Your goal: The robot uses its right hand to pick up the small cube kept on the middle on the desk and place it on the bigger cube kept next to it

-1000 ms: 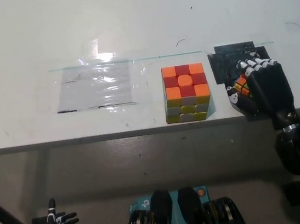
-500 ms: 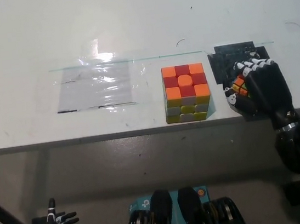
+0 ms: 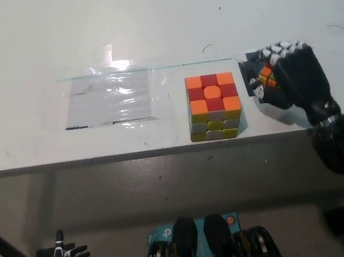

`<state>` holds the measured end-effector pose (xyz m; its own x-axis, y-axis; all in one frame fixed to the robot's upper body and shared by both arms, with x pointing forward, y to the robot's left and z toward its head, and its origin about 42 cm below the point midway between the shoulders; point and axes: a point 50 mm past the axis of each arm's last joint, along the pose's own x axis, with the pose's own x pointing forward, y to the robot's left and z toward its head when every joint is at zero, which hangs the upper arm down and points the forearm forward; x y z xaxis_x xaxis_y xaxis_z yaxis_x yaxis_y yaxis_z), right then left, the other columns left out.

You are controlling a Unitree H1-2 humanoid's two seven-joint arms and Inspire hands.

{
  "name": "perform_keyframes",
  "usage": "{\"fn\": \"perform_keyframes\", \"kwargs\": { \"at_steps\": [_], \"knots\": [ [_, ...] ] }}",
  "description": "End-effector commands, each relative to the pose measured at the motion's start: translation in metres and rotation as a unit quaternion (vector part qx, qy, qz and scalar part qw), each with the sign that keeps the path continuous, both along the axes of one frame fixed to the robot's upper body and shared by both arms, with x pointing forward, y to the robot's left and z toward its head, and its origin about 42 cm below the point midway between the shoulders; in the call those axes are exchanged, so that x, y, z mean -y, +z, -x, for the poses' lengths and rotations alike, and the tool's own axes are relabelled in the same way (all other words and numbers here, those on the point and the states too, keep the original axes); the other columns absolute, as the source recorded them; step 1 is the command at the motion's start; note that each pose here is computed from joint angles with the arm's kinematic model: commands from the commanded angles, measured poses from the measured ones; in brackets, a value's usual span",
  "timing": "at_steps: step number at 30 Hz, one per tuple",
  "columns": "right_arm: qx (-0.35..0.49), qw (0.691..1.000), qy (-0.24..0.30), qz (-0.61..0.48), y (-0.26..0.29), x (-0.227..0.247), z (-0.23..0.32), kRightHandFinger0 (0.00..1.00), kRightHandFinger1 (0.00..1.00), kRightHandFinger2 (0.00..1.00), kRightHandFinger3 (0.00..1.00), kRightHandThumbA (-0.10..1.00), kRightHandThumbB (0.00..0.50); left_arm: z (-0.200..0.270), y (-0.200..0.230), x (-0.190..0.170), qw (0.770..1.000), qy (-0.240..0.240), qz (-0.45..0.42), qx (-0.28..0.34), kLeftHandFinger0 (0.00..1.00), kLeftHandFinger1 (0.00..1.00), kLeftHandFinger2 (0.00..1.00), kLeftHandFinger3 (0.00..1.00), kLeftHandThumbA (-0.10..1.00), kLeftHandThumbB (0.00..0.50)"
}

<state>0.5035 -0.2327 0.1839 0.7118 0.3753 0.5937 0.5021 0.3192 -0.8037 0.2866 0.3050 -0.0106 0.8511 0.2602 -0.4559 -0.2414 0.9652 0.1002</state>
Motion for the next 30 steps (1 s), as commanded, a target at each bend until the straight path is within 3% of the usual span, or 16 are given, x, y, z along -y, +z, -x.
{"fn": "perform_keyframes", "kwargs": {
  "at_steps": [1,4,8,11,15,18,21,24,25,28,30],
  "knots": [
    [0.059,0.998,0.037,-0.006,0.064,-0.011,-0.023,0.00,0.00,0.46,0.56,-0.10,0.240,-0.003,0.006,-0.005,1.000,0.001,-0.021,0.021,0.62,0.64,0.63,0.59,1.00,0.188],
    [0.059,0.997,0.042,-0.006,0.074,-0.017,-0.025,0.00,0.00,0.31,0.64,-0.10,0.231,0.001,0.004,-0.005,1.000,0.005,-0.019,0.019,0.64,0.65,0.64,0.59,1.00,0.193],
    [0.060,0.997,0.041,0.004,0.087,-0.023,-0.026,0.00,0.00,0.31,0.66,-0.10,0.224,0.002,0.003,-0.006,1.000,0.004,-0.020,0.017,0.65,0.65,0.64,0.61,1.00,0.197],
    [0.058,0.997,0.046,-0.001,0.094,-0.025,-0.026,0.00,0.00,0.28,0.62,-0.10,0.236,0.003,0.001,-0.006,1.000,0.004,-0.017,0.015,0.64,0.65,0.64,0.60,1.00,0.200],
    [0.066,0.996,0.057,-0.016,0.098,-0.032,-0.025,0.00,0.00,0.36,0.60,-0.10,0.214,0.004,-0.001,-0.005,1.000,0.004,-0.020,0.013,0.62,0.63,0.62,0.57,1.00,0.176],
    [0.082,0.993,0.077,-0.022,0.102,-0.043,-0.021,0.00,0.00,0.24,0.56,-0.10,0.141,0.005,0.000,-0.006,1.000,0.004,-0.019,0.012,0.62,0.63,0.63,0.60,1.00,0.185],
    [0.084,0.993,0.084,-0.027,0.099,-0.052,-0.017,0.00,0.00,0.18,0.55,-0.10,0.149,0.006,0.000,-0.007,1.000,0.007,-0.018,0.012,0.63,0.64,0.65,0.63,1.00,0.176],
    [0.083,0.992,0.090,-0.033,0.095,-0.059,-0.010,0.00,0.00,0.22,0.55,-0.10,0.155,0.007,0.000,-0.008,1.000,0.010,-0.017,0.009,0.63,0.63,0.64,0.62,1.00,0.172],
    [0.081,0.992,0.094,-0.033,0.092,-0.063,-0.007,0.00,0.00,0.27,0.56,-0.10,0.192,0.008,0.000,-0.008,1.000,0.011,-0.015,0.009,0.62,0.63,0.64,0.62,1.00,0.176],
    [0.078,0.991,0.100,-0.038,0.088,-0.067,-0.001,0.00,0.00,0.30,0.57,-0.10,0.218,0.009,-0.001,-0.008,1.000,0.010,-0.011,0.009,0.63,0.64,0.66,0.64,1.00,0.183],
    [0.074,0.990,0.112,-0.047,0.081,-0.075,0.007,0.00,0.00,0.34,0.58,-0.10,0.208,0.010,-0.002,-0.009,1.000,0.013,-0.012,0.005,0.62,0.63,0.65,0.62,1.00,0.186]
  ]
}}
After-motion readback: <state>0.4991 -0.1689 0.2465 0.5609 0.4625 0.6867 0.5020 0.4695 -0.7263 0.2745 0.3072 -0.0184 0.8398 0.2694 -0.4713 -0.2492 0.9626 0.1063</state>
